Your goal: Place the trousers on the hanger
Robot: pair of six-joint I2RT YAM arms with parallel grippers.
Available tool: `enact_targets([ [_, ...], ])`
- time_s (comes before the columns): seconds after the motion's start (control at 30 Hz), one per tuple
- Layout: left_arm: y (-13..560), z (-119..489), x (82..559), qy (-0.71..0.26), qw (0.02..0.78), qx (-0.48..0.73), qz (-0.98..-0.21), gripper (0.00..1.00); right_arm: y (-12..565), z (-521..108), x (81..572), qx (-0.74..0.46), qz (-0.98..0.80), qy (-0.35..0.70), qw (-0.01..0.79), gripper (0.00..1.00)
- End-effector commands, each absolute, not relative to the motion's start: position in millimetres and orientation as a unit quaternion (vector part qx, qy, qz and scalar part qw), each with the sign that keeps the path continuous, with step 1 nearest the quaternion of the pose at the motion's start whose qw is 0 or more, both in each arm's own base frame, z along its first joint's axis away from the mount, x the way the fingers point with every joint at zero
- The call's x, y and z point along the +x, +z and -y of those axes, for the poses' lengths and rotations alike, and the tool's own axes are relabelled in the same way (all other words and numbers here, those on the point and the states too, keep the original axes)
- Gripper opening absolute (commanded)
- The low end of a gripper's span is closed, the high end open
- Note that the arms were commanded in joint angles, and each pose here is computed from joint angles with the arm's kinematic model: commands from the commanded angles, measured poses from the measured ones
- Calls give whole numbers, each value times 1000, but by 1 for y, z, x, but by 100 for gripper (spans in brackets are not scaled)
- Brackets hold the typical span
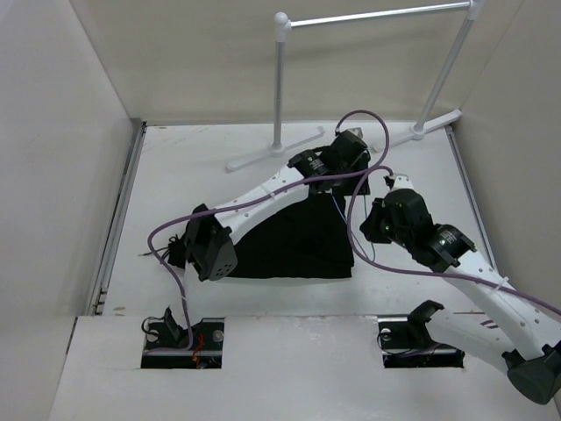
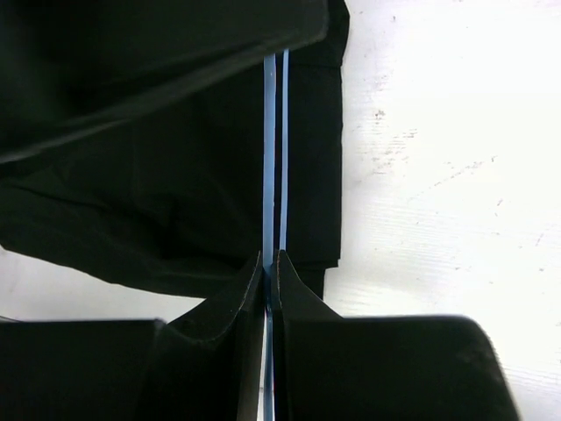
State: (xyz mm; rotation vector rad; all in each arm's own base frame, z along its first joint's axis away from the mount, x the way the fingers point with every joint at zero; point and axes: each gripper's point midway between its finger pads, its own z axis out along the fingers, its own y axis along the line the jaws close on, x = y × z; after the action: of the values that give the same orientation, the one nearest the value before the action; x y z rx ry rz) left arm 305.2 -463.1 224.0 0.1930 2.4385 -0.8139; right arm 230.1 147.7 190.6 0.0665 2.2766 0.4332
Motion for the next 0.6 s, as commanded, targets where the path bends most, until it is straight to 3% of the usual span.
enact_targets([
  [0.0,240,463,319,-316,293,54,-901,42,217,-150,240,22,-884,171,435,7],
  [0.1,234,464,324,-313,289,51,-903,36,218,-151,239,15,-884,166,438,7],
  [0.33,243,467,322,-330,285,35,-899,7,217,-137,237,14,-887,125,445,10],
  [0.57,278,455,307,-379,312,-8,-871,2,252,-139,220,20,-866,190,462,49],
])
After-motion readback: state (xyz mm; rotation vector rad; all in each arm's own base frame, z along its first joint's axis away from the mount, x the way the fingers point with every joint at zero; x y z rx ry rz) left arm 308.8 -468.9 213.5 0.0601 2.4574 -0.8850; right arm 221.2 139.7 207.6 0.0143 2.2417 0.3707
